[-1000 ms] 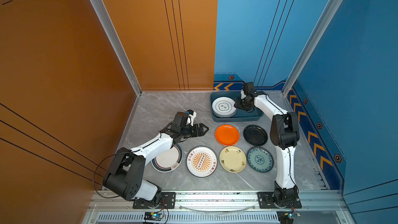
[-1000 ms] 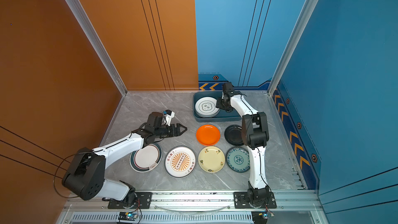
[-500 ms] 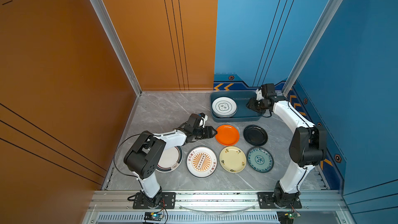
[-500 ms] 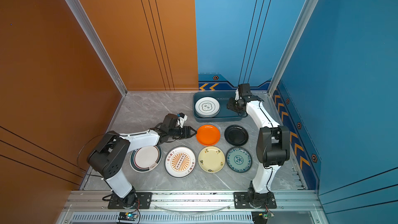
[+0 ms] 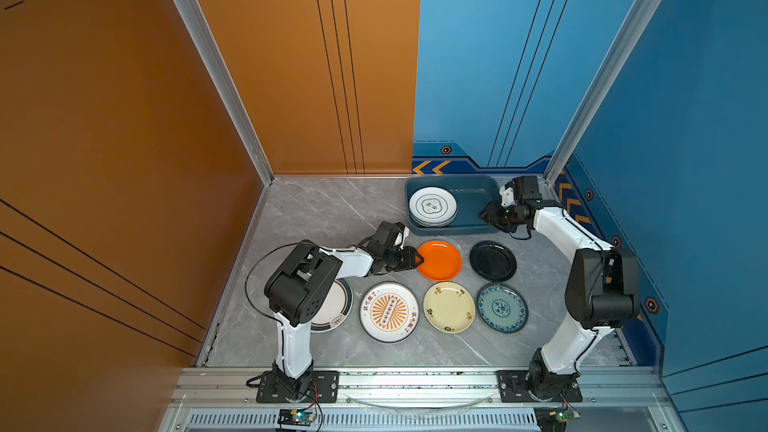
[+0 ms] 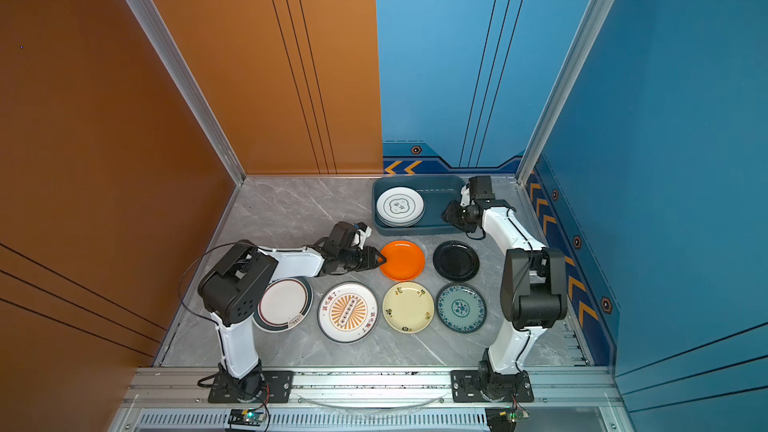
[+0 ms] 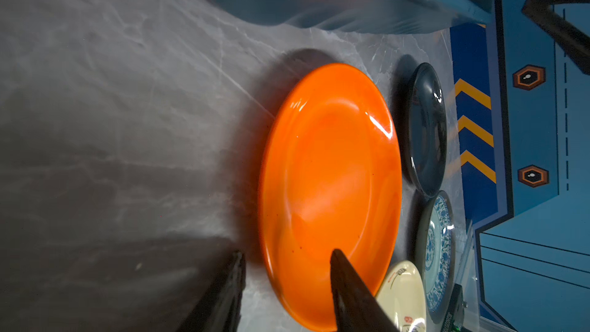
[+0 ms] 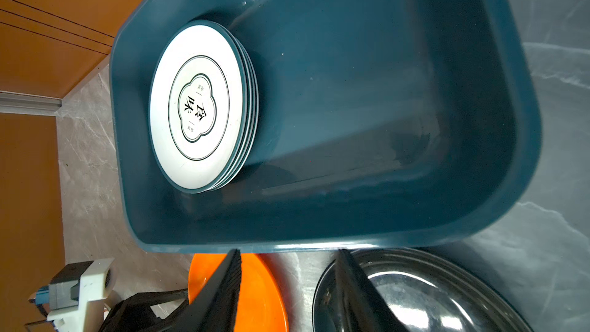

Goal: Place the plates into the plastic bin on the countertop
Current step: 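Grasp the edge of the orange plate with the left gripper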

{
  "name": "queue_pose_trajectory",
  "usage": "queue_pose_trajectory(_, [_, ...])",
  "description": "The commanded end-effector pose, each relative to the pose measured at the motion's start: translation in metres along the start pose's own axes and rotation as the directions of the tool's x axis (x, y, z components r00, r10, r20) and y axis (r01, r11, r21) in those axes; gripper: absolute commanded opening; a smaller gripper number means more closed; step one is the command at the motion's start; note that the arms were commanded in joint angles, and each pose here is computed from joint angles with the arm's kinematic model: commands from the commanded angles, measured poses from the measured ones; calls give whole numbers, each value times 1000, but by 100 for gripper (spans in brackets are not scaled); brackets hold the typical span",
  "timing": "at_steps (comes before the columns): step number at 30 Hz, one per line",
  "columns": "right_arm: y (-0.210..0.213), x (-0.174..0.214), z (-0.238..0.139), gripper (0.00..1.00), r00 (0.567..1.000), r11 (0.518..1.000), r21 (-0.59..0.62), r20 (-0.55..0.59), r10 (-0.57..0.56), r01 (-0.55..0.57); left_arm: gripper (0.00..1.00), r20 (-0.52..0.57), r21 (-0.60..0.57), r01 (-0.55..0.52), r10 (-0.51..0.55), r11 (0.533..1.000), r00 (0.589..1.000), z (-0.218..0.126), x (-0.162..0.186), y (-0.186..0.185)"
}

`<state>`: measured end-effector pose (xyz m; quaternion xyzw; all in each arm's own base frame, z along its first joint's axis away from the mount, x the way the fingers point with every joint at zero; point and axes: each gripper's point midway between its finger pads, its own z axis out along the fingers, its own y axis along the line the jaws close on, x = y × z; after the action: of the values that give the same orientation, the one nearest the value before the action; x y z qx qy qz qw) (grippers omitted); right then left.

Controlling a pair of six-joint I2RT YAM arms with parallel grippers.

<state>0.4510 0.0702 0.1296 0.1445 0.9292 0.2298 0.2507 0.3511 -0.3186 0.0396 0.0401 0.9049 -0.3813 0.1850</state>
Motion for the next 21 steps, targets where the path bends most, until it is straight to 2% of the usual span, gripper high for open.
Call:
queue_pose_trajectory(1, [13,-8,-16,51,999,999,-49,49,-4,7,44,8,-3,-15,15,1000,1000,7,-4,-1])
queue_pose_trajectory(3, [12,-6,-16,51,999,999,-53,49,0,2,41,22,11,-25,24,1000,999,10,-14,-8])
queue_pose_trajectory(10, [9,3,-8,51,999,998,-61,31,18,-16,29,8,8,-26,26,1000,1000,19,-13,-4])
queue_pose_trajectory(21, [6,10,-7,51,1000,998,-55,21,17,-16,12,-8,-64,-51,50,997,999,20,-8,13])
